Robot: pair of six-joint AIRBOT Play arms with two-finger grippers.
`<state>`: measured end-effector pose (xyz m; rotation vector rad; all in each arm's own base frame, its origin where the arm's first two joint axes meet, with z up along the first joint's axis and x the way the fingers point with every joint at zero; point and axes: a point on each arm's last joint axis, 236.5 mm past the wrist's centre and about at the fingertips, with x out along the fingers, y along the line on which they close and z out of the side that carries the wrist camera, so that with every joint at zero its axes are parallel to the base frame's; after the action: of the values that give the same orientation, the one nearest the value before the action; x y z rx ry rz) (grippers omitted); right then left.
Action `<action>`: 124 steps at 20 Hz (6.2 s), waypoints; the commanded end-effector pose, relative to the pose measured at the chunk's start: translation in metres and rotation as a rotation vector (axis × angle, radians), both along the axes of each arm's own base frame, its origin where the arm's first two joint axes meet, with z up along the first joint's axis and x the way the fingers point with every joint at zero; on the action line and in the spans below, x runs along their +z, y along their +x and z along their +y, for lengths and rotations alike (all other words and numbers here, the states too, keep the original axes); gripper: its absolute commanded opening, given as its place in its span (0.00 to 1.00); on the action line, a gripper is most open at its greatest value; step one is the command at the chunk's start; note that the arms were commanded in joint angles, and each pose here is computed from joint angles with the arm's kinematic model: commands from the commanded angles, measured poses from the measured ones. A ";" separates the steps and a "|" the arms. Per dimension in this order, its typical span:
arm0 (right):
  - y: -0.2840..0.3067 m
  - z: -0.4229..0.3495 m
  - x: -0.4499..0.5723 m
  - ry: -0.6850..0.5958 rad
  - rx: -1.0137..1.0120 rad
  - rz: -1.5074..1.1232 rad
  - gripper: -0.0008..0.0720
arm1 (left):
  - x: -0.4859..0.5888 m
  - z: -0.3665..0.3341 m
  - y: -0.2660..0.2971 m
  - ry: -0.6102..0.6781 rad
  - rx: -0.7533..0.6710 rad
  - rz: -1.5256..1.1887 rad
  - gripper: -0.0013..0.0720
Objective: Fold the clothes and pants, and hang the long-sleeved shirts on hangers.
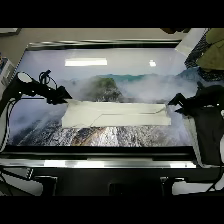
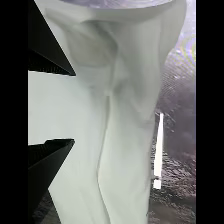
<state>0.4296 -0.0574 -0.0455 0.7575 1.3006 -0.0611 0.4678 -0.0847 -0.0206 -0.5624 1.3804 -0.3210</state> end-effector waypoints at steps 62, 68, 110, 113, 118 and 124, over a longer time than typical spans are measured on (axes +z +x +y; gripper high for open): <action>-0.012 0.321 0.164 0.058 0.309 -0.250 0.06 | 0.169 0.023 -0.045 0.333 0.109 -0.091 0.04; -0.025 0.403 0.097 0.094 0.350 -0.161 0.06 | 0.174 0.056 -0.052 0.354 0.123 -0.086 0.04; -0.018 0.205 -0.051 0.276 0.417 0.080 0.65 | 0.169 0.056 -0.054 0.362 0.091 -0.083 0.04; -0.018 0.213 -0.055 0.257 0.423 0.078 0.55 | 0.169 0.056 -0.054 0.362 0.091 -0.083 0.04; 0.000 0.211 -0.023 0.243 0.398 0.019 0.06 | 0.169 0.056 -0.054 0.362 0.091 -0.082 0.04; 0.087 0.136 0.086 0.249 0.067 -0.143 0.06 | 0.169 0.056 -0.054 0.362 0.090 -0.082 0.04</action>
<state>0.4838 0.1153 -0.0077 0.7935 1.3240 0.3114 0.4139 -0.0292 0.1490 -0.3057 1.2895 -0.0188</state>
